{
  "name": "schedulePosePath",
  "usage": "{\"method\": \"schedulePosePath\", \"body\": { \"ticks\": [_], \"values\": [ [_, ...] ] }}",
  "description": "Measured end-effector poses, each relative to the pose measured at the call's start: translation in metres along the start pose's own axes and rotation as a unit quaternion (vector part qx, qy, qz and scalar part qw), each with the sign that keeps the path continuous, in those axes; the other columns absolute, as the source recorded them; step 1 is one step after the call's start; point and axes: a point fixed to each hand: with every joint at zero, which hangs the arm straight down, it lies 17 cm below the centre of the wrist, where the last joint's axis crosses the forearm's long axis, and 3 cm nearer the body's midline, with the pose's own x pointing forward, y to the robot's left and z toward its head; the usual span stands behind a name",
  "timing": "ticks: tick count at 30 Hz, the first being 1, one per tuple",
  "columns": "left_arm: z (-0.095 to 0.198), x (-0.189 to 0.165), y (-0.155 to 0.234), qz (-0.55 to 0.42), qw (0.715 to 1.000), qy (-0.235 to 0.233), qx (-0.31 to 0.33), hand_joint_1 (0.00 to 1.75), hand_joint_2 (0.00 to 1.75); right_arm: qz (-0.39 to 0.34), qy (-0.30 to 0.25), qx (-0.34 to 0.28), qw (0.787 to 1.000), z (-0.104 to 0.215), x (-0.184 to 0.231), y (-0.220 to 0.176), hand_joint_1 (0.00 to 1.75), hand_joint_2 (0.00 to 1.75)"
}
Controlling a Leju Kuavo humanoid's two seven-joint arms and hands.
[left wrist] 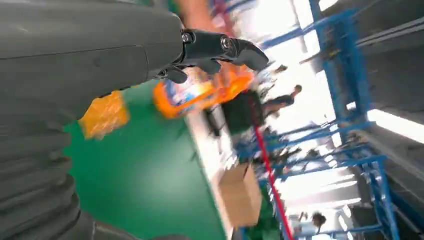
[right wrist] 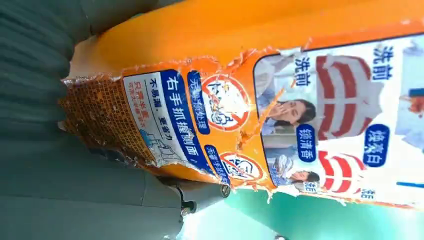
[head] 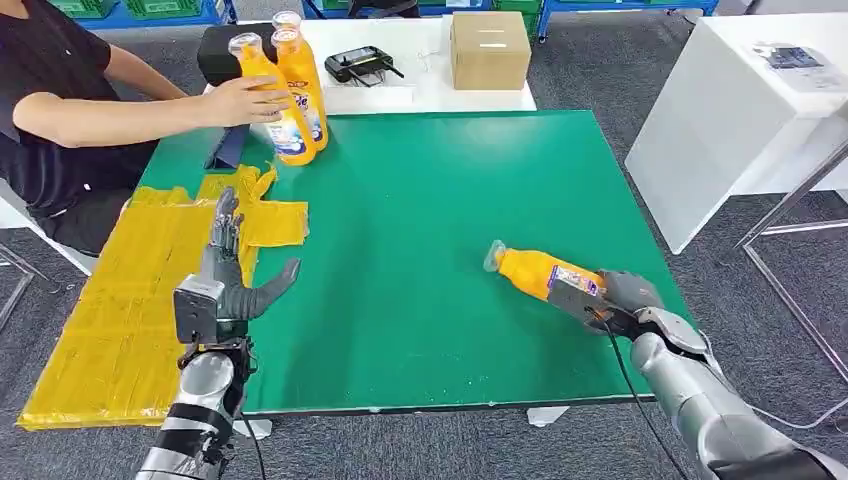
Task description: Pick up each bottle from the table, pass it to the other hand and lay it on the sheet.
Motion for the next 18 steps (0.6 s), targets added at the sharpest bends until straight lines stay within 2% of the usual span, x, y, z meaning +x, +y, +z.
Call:
{"method": "schedulePosePath", "body": {
  "ticks": [2,4,7,13,18],
  "values": [
    [0.008,-0.004,-0.01,0.057,0.998,0.021,-0.014,0.0,1.75,-0.091,-0.059,-0.03,0.994,-0.001,0.041,-0.003,1.75,1.75],
    [0.019,0.002,-0.019,0.077,0.997,0.022,-0.009,0.0,1.75,-0.173,-0.113,-0.042,0.978,0.005,0.087,0.002,1.75,1.75],
    [0.03,0.012,-0.032,0.118,0.992,0.033,-0.006,0.0,1.75,-0.244,-0.171,-0.037,0.954,0.019,0.152,0.005,1.75,1.75],
    [0.043,0.042,-0.063,0.162,0.986,0.022,-0.038,0.0,1.75,-0.198,-0.272,-0.057,0.94,0.054,0.279,0.003,1.75,1.75],
    [0.054,0.057,-0.08,0.189,0.979,0.017,-0.067,0.0,1.75,-0.185,-0.342,-0.006,0.921,0.091,0.358,0.047,1.75,1.75]
  ]
}}
